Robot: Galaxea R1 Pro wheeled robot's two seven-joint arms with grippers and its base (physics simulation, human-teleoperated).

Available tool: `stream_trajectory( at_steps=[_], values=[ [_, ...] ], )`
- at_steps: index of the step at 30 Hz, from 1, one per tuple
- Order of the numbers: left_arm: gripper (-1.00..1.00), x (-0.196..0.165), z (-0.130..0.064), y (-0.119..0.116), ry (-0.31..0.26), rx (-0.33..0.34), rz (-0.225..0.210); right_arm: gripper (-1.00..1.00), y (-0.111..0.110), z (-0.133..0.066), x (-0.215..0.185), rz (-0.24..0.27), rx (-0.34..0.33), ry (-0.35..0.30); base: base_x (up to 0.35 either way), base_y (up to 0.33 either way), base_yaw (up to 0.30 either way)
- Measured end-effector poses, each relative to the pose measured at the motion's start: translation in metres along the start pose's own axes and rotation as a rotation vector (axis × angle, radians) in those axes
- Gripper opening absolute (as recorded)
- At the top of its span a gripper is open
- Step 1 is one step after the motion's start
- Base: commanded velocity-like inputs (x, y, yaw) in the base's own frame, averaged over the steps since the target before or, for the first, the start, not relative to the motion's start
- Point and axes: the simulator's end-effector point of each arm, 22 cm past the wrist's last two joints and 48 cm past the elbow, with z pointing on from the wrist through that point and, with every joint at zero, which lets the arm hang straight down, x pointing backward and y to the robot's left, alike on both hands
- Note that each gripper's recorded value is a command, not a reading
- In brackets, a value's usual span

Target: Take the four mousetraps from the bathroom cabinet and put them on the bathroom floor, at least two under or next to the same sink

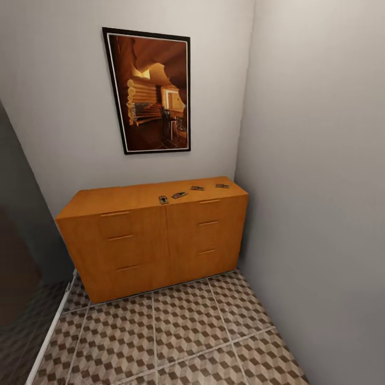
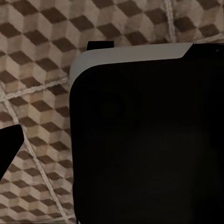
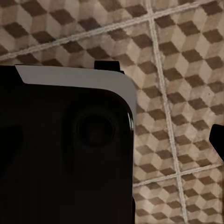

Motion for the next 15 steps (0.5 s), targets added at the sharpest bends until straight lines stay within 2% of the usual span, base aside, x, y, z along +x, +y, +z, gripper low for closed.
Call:
stream_trajectory(
  at_steps=[15],
  values=[
    [1.00, 0.0041, 0.0002, -0.0003, 0.011, 0.000, 0.000, 1.00, 0.0006, 0.0002, 0.0043, -0.001, -0.001, 0.011, 0.001, 0.000, 0.262]
  ],
)
